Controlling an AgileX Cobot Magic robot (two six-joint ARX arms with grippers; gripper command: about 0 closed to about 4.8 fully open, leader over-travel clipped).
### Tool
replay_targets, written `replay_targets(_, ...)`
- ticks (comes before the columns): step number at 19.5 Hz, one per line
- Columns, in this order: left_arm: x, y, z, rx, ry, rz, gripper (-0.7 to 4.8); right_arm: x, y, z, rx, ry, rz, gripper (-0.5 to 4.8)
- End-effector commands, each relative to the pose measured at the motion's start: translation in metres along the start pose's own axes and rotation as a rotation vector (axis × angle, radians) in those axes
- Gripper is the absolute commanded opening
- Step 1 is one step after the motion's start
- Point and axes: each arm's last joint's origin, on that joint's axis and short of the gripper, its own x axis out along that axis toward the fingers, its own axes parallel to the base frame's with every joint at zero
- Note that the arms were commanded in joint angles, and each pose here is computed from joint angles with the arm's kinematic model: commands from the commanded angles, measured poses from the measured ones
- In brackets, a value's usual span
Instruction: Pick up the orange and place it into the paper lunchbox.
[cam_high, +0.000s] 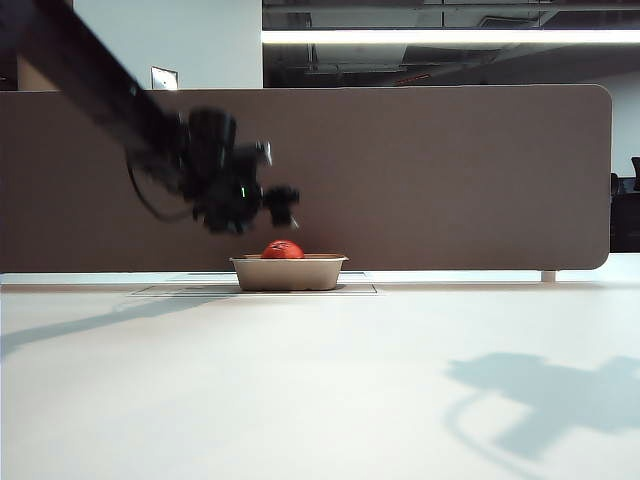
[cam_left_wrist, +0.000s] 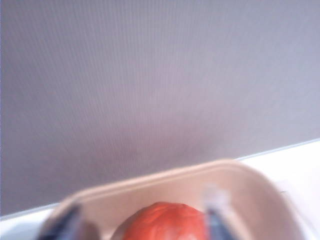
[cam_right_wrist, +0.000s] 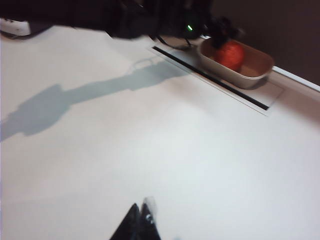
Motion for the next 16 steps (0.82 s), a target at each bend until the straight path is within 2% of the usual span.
replay_targets(1, -0.028, -0.003, 0.034, 0.071, 0.104, 0.003, 0.05, -0.001, -0.001, 0.004, -0.006, -0.026, -0.041, -0.05)
replay_targets(4, -0.051, -0.006, 0.052, 0.12, 0.218, -0.007, -0.08, -0.001, -0.002, 0.004, -0.006, -0.029, -0.07, -0.05)
replay_targets(8, -0.091, -0.013, 0.076, 0.172, 0.366, -0.101, -0.08, -0.002, -0.003, 0.007, -0.011, -0.058, -0.103, -0.05)
replay_targets(9, -0.107, -0.015, 0.084, 0.187, 0.418, -0.125, -0.08, -0.002, -0.003, 0.009, -0.013, -0.076, -0.105, -0.05)
replay_targets(10, -0.141, -0.025, 0.102, 0.157, 0.491, -0.227, -0.07, -0.001, -0.004, 0.01, -0.015, -0.086, -0.109, -0.05)
replay_targets(11, -0.283, -0.043, 0.12, 0.18, 0.455, -0.228, -0.07, -0.01, -0.002, 0.011, -0.021, -0.122, -0.104, -0.05)
replay_targets(12, -0.293, -0.044, 0.116, 0.175, 0.432, -0.231, -0.07, -0.011, -0.002, 0.011, -0.021, -0.123, -0.106, -0.05)
replay_targets(13, -0.334, -0.045, 0.077, 0.171, 0.323, -0.223, -0.07, -0.012, -0.001, 0.012, -0.022, -0.135, -0.107, -0.06)
replay_targets(14, -0.347, -0.045, 0.055, 0.134, 0.279, -0.215, -0.07, -0.013, -0.001, 0.012, -0.023, -0.137, -0.104, -0.05)
replay_targets(16, -0.361, -0.045, 0.032, 0.077, 0.222, -0.176, -0.07, -0.015, 0.0, 0.011, -0.028, -0.154, -0.079, -0.05)
